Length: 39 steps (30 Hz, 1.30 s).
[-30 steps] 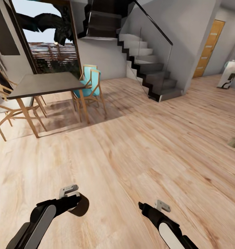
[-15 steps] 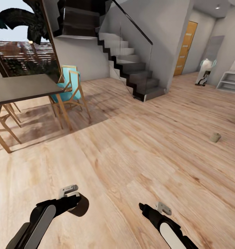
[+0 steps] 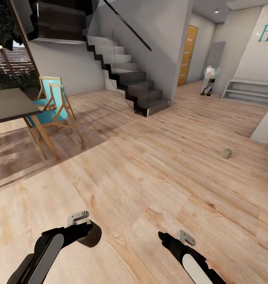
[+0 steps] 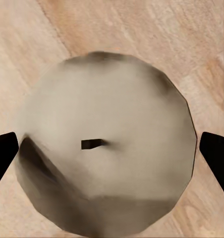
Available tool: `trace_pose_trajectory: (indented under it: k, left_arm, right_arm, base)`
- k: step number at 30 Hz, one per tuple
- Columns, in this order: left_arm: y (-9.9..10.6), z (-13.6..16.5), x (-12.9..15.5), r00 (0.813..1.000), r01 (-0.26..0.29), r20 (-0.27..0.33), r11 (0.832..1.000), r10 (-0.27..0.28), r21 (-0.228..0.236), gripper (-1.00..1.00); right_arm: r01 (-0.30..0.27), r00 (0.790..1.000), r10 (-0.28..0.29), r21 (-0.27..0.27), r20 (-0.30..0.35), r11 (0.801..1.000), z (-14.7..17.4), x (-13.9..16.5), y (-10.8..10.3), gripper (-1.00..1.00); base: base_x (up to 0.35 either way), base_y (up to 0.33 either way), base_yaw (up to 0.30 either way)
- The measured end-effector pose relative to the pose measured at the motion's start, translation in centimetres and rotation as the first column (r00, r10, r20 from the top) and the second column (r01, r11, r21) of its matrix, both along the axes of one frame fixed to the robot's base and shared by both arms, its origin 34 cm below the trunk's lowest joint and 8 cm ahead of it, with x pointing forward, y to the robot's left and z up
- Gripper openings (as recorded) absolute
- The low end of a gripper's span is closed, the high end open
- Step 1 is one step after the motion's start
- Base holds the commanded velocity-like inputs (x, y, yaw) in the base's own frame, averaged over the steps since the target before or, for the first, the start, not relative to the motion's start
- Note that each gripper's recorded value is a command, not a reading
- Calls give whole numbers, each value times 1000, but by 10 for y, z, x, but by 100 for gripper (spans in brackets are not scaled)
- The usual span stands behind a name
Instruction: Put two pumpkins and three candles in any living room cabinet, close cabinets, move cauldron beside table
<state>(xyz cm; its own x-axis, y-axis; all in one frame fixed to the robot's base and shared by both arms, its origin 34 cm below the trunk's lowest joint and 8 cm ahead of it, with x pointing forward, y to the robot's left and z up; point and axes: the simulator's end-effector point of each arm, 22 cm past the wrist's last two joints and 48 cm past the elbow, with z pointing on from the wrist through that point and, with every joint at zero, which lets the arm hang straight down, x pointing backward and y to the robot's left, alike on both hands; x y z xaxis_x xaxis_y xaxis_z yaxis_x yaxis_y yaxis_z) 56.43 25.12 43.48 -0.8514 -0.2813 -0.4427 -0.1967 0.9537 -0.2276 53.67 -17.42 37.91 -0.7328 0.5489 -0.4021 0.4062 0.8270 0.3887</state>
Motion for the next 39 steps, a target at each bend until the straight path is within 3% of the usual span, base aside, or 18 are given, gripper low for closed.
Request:
trace_pose_trajectory:
  k: [39]
  left_arm:
    - [2,0,0,1000,-1,-1,1000,1,3,-100]
  right_arm:
    - [6,1000,-6,-4,-28,1000,-11,-8,-2,100]
  base:
    - [323,0,-274]
